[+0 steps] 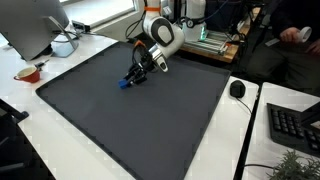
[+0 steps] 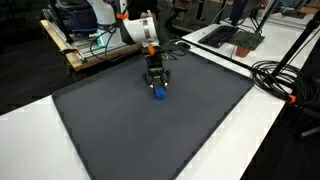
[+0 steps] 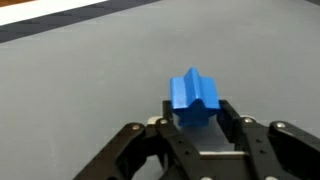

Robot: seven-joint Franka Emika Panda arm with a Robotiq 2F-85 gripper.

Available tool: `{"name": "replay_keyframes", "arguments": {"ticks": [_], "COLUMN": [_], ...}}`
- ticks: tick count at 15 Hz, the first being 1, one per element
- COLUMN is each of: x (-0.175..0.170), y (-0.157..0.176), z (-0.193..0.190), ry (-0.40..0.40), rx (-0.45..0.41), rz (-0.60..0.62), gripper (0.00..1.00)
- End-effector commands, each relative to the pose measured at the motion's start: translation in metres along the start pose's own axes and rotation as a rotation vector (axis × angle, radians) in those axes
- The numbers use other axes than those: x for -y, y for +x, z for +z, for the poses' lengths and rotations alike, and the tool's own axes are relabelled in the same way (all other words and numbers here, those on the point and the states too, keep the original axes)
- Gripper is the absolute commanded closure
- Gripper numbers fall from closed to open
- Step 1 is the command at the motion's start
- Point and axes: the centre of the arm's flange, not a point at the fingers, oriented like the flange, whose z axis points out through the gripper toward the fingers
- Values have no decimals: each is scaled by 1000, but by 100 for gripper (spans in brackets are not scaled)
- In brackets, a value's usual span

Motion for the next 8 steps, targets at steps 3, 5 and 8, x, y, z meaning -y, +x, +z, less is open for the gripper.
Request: {"name": "replay_keyframes", "arguments": {"ticks": [3,5,8], "x": [-2,-2,-1], "y": [-24,-28,-32], "z": [-20,-21,-23], "ry": [-20,-18,-18], "rx": [-8,-4,10], "rz": [30,31,40], "gripper": [77,77,77]}}
